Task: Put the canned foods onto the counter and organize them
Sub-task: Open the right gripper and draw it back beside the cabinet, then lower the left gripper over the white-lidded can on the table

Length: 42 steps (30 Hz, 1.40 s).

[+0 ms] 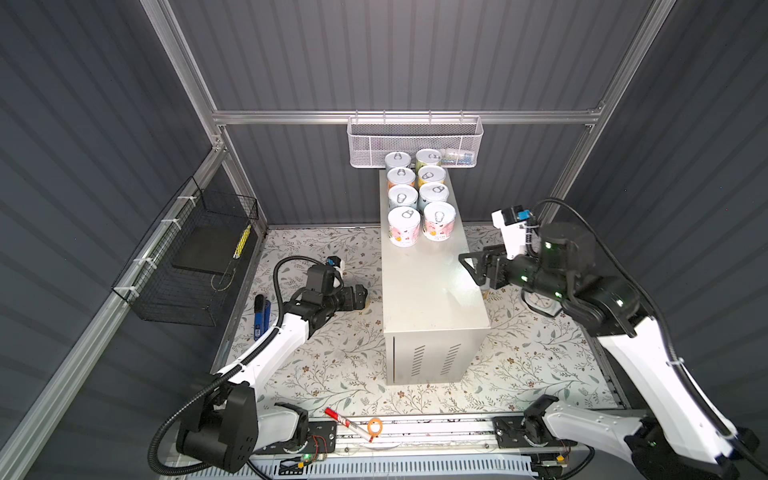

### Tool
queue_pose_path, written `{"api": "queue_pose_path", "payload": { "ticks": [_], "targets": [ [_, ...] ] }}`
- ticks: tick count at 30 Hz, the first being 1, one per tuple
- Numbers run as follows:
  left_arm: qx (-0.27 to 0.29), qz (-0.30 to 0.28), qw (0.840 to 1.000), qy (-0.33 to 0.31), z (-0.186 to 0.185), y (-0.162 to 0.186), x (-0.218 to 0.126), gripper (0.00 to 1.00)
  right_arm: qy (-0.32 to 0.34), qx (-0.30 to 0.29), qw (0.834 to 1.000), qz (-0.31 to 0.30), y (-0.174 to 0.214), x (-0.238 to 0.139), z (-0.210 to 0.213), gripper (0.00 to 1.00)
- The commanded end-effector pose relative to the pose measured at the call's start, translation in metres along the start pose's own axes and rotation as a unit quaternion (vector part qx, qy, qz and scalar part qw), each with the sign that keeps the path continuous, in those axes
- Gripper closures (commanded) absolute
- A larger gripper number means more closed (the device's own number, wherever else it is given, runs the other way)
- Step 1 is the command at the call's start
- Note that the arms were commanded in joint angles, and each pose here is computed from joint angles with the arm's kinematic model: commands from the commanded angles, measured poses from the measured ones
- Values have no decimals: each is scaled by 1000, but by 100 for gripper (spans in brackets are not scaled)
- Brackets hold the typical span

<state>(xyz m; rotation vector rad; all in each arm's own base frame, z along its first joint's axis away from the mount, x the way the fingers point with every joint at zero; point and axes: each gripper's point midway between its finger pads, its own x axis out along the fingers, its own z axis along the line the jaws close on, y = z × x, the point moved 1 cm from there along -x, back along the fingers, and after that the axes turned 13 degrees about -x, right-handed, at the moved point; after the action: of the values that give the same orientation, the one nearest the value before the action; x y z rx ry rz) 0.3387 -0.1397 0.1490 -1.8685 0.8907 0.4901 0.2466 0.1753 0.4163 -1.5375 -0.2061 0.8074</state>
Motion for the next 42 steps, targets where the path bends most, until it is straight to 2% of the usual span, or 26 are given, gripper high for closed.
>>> {"api": "queue_pose_path", "payload": {
  "ticks": [1,6,17,28,34,37,40,41,42],
  "targets": [
    [-8,-12,1000,-9,9,-2,14,0,29,15,999,-17,5,0,-10,18],
    [-9,-18,1000,-1,11,1,31,1,45,12,999,6,19,8,-16,16],
    [-16,-9,1000,-4,23,10,77,1,53,1,999,2,23,18,-21,14],
    [4,-8,997,-82,44,32,110,7,62,7,998,3,33,23,-28,14],
    [35,-16,992,-116,39,39,114,12,62,5,998,8,37,26,-30,14],
    [37,-15,992,-120,38,40,116,19,62,6,998,9,40,28,-30,14],
    [37,-12,992,-119,37,41,116,36,65,5,998,9,43,29,-33,14],
    [38,-12,992,-117,36,41,116,44,66,5,998,8,42,29,-33,14],
    [40,-9,993,-113,34,42,116,61,66,5,998,10,43,29,-34,14]
  ]
}}
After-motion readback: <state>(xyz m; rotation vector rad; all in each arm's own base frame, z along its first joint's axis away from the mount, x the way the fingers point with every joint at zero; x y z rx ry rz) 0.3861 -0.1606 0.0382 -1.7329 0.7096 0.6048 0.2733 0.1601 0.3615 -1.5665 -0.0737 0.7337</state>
